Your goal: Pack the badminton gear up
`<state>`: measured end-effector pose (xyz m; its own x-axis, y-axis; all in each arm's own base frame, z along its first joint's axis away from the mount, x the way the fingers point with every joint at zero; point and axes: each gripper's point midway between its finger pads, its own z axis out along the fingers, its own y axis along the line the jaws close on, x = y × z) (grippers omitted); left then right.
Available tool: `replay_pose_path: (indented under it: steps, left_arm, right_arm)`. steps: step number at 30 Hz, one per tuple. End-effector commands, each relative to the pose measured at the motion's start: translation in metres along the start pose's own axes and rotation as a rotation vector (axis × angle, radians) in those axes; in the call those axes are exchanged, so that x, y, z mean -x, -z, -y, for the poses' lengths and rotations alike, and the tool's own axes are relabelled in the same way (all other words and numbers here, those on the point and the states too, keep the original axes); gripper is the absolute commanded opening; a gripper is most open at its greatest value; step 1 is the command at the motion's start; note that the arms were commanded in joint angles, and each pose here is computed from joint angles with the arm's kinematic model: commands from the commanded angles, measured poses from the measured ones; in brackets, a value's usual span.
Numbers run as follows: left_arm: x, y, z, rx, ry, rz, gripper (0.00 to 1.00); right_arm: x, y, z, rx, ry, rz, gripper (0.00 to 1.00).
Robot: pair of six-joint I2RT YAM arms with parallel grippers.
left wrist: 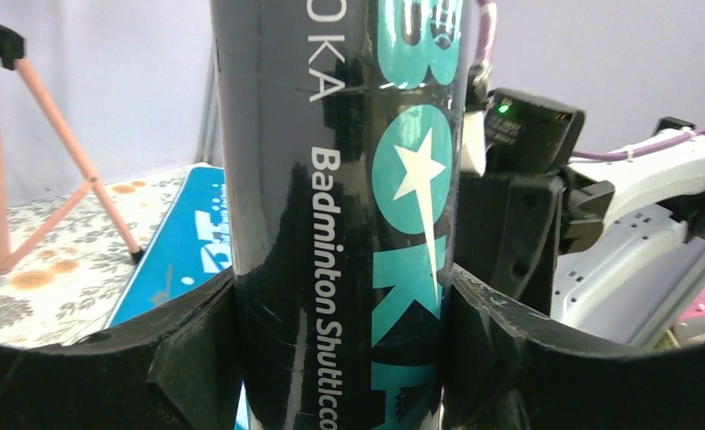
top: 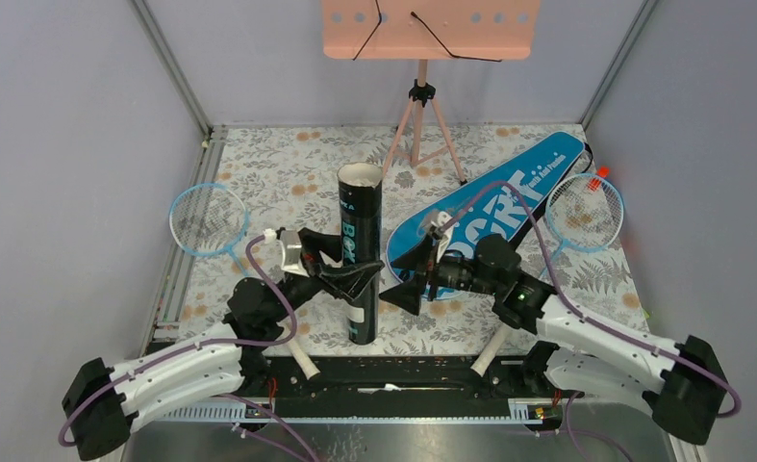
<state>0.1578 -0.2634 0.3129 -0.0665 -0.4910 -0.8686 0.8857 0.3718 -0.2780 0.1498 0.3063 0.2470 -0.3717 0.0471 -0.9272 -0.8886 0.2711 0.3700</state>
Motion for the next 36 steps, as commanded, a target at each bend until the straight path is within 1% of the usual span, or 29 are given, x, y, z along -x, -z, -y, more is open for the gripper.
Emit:
replay_pose_path:
  steps: [1, 4, 7, 10, 15, 18, 20, 22, 25, 27, 28, 29, 30, 31, 32, 33, 36]
  left_arm:
    - [0.054, -0.009, 0.036, -0.160, 0.051, 0.206, 0.05]
    - [0.054, -0.012, 0.040, -0.189, 0.059, 0.214, 0.04]
    - [0.056, -0.012, 0.045, -0.225, 0.070, 0.248, 0.03]
    - [0.055, -0.012, 0.047, -0.242, 0.084, 0.265, 0.03]
    - [0.049, -0.016, 0.050, -0.257, 0.091, 0.252, 0.03]
    - [0.048, -0.015, 0.051, -0.259, 0.078, 0.252, 0.03]
    - [0.043, -0.015, 0.052, -0.265, 0.059, 0.231, 0.03]
    - [0.040, -0.016, 0.053, -0.267, 0.060, 0.222, 0.04]
    - [0.041, -0.014, 0.059, -0.297, 0.065, 0.233, 0.07]
    - [0.040, -0.013, 0.062, -0.311, 0.061, 0.234, 0.10]
    - [0.040, -0.013, 0.062, -0.308, 0.057, 0.235, 0.15]
    - [0.040, -0.012, 0.061, -0.301, 0.049, 0.237, 0.24]
    - [0.040, -0.010, 0.059, -0.292, 0.040, 0.237, 0.39]
    - [0.040, -0.008, 0.057, -0.280, 0.026, 0.234, 0.74]
    - [0.040, -0.006, 0.055, -0.267, 0.013, 0.227, 0.95]
    - [0.040, -0.004, 0.052, -0.245, 0.003, 0.214, 0.98]
    - [0.033, 0.000, 0.039, -0.158, -0.023, 0.136, 0.99]
  right_arm:
    - [0.029, -0.020, -0.044, 0.191, 0.057, 0.095, 1.00]
    - [0.028, -0.032, -0.039, 0.166, 0.037, 0.122, 1.00]
    - [0.032, -0.039, -0.033, 0.137, 0.042, 0.186, 1.00]
    - [0.039, -0.043, -0.036, 0.152, 0.062, 0.241, 1.00]
    - [0.050, -0.049, -0.047, 0.211, 0.091, 0.281, 0.99]
    - [0.052, -0.052, -0.044, 0.186, 0.097, 0.281, 1.00]
    - [0.053, -0.051, -0.048, 0.206, 0.125, 0.282, 0.98]
    - [0.055, -0.051, -0.047, 0.197, 0.131, 0.280, 0.94]
    - [0.056, -0.053, -0.047, 0.194, 0.129, 0.269, 0.81]
    - [0.055, -0.054, -0.046, 0.189, 0.123, 0.267, 0.69]
    - [0.055, -0.053, -0.045, 0.185, 0.114, 0.267, 0.61]
    - [0.054, -0.051, -0.045, 0.179, 0.110, 0.266, 0.54]
    - [0.050, -0.049, -0.043, 0.172, 0.109, 0.258, 0.48]
    - [0.049, -0.045, -0.043, 0.165, 0.110, 0.256, 0.43]
    - [0.046, -0.041, -0.040, 0.148, 0.108, 0.253, 0.41]
    - [0.043, -0.037, -0.037, 0.125, 0.109, 0.247, 0.40]
    - [0.031, -0.021, -0.015, -0.010, 0.109, 0.228, 0.34]
